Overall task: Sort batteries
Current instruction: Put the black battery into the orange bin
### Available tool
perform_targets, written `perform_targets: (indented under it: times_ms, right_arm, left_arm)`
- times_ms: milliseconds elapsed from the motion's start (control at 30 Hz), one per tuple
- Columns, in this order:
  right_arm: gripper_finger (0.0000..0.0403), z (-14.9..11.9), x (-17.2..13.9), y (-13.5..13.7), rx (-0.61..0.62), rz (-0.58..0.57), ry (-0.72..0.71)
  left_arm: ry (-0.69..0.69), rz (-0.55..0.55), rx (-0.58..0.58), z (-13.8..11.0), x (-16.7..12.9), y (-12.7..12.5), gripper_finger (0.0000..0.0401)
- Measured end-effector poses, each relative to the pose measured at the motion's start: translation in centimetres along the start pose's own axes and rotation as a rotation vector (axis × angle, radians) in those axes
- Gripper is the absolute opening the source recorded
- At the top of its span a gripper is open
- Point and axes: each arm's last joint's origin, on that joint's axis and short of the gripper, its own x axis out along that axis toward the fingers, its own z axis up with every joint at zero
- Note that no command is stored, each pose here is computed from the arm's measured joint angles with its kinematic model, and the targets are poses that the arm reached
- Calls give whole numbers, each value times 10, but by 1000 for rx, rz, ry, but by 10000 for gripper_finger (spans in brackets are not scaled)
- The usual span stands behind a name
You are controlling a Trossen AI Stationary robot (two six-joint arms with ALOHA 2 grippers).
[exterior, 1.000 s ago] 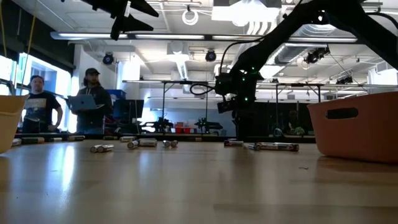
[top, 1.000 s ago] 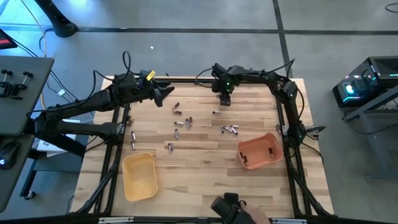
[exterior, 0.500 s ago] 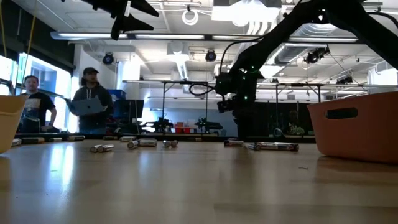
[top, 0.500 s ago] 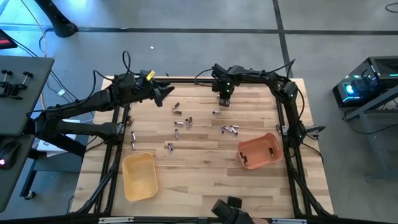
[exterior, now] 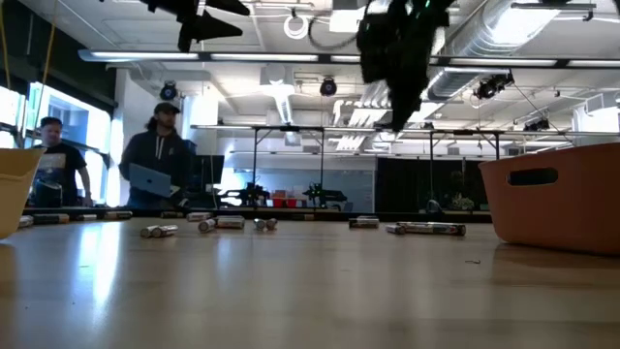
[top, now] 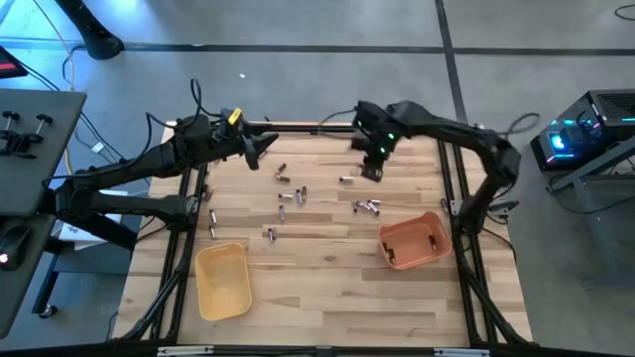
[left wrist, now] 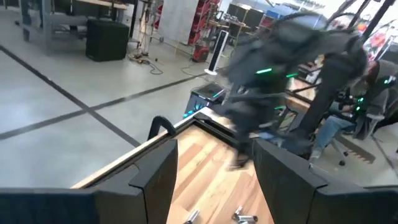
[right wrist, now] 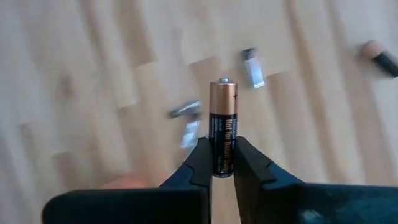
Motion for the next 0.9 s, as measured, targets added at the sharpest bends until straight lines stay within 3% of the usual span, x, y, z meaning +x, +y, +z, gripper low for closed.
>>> perform_targets:
  times_ms: [133,367,633,800,900]
  right_arm:
    - [17,-25,-13,52,20,-18,11]
    - [23,-114,12,107,218,1,149]
    - [36,-169,43,121,436,-18,206]
    - [105,-186,67,120,522,-2,295]
    - [155,-187,66,122,464,7,303]
  left_arm:
    - [1,0,37,0,0,0,200]
    - [10,-29,30,0,0,-1,200]
    - [67,-84,65,-8,10,-2,200]
    - [148,-148,62,-20,24,-6,200]
    - [179,-165,65,-23,29,-9,200]
